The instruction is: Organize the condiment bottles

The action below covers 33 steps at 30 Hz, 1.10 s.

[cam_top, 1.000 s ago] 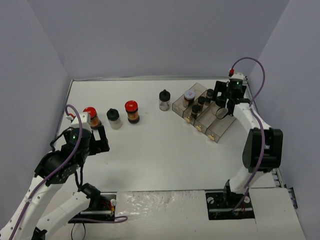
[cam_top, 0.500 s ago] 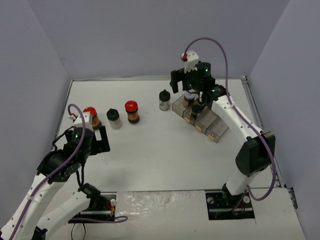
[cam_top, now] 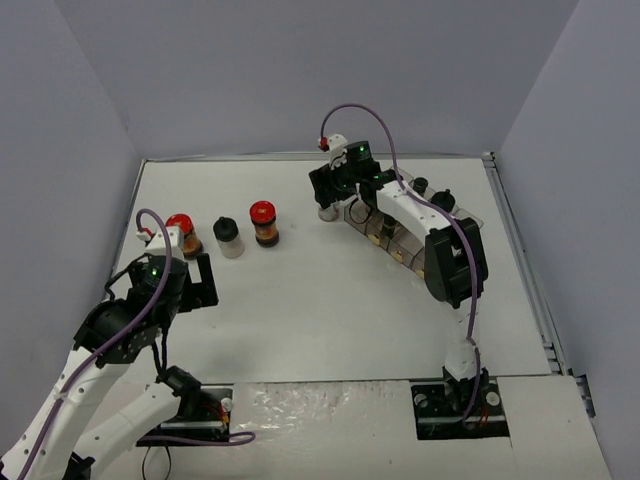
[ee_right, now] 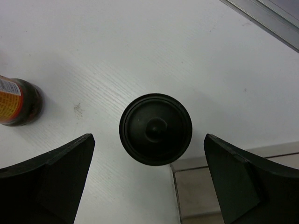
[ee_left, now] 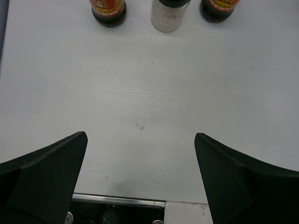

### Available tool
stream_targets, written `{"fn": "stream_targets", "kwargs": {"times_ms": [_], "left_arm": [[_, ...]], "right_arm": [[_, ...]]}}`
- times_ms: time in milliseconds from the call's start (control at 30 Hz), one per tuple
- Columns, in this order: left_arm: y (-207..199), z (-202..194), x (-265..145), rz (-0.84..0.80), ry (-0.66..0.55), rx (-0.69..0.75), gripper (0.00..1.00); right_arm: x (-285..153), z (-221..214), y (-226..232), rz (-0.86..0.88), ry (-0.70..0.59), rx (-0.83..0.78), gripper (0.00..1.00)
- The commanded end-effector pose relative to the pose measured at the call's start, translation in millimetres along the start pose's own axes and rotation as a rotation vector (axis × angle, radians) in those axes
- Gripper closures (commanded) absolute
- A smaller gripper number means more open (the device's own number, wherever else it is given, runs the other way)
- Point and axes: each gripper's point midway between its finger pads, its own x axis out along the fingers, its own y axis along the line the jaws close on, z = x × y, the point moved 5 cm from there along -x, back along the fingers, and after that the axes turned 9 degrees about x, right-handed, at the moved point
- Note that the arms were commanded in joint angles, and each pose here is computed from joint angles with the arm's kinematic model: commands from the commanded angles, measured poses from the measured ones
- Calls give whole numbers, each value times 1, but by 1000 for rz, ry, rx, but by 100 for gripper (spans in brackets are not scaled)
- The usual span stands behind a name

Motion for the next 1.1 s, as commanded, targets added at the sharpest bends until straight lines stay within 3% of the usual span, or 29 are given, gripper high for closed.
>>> {"fn": "stream_targets", "kwargs": {"times_ms": [0, 200, 367, 500, 600, 800, 833, 1067], "left_arm": [[5, 17, -7, 33, -53, -32, 3], [6, 19, -6, 49, -48, -29, 3], [6, 19, -6, 52, -47, -38, 3], [6, 19, -5, 57, -43, -37, 3], [5, 20, -4, 57, -46, -41, 3], [2, 22, -1, 42, -54, -41, 3], [1, 22, 0, 39, -55, -40, 3], [-7, 29, 7, 14, -70, -28, 3]], "right_arm": [[3, 40, 10, 48, -117, -49, 0], [28, 28, 6, 43, -90, -38, 1], [37, 29, 5, 45, -91, -30, 8], [36, 31, 4, 36, -96, -28, 30], [31, 34, 5, 35, -105, -30, 55], [-8, 63, 16, 21, -177, -37, 96], [-18, 70, 18, 18, -195, -33, 100], [-111, 108, 17, -106, -347, 46, 100]]}}
